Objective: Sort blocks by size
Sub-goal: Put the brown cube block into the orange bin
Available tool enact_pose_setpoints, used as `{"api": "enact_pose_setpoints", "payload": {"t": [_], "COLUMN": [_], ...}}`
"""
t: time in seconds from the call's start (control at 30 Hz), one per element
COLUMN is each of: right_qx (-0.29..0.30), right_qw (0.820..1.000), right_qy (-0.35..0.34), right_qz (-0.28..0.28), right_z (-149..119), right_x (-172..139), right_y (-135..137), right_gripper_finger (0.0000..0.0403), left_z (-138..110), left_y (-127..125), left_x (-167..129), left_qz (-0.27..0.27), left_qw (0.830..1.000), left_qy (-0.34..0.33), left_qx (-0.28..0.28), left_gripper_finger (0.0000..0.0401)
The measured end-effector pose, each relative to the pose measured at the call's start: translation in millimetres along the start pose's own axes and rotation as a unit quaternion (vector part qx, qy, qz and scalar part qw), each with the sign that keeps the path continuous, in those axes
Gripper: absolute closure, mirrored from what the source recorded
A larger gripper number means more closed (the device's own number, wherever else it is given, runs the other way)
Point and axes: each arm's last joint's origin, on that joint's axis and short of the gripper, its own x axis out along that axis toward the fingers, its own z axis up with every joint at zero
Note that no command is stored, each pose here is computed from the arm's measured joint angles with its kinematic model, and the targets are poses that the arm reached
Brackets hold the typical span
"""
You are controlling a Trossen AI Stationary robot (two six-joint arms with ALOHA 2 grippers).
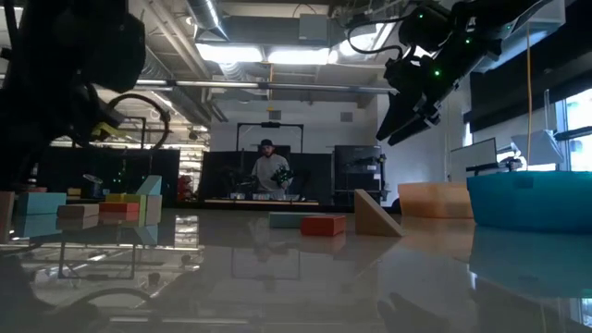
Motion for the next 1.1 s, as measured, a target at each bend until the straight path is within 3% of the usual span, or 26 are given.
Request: {"api": "enact_pose_setpoints", "payload": {"t": [0.23,0.6,0.97,1.1], "right_qx": [0.000,0.000,0.001,0.001], "right_qw": [1.000,1.000,1.000,1.000], "right_qy": [-0.003,-0.003,-0.007,-0.009], "right_qz": [0.001,0.001,0.002,0.002], "right_z": [0.6,0.5,1.5,1.7], "right_x": [0.0,0.0,0.0,0.0], "right_y": [0.1,0.1,0.2,0.3], "right_gripper_finger": [0.0100,0.0100,0.0100,0.0100], "left_z": [8.0,11.9,7.5,7.6], "left_y": [6.7,19.6,15.5,15.2], "left_x": [1.6,26.4,44.4,44.5], "left_qz": [-0.012,-0.046,-0.098,-0.103], "left_qw": [0.999,0.992,0.988,0.989], "left_qy": [0.004,0.059,0.082,0.082], "left_qx": [-0.051,-0.100,-0.084,-0.067], "left_gripper_finger": [0.0241,0.0179,0.0180,0.0216]}}
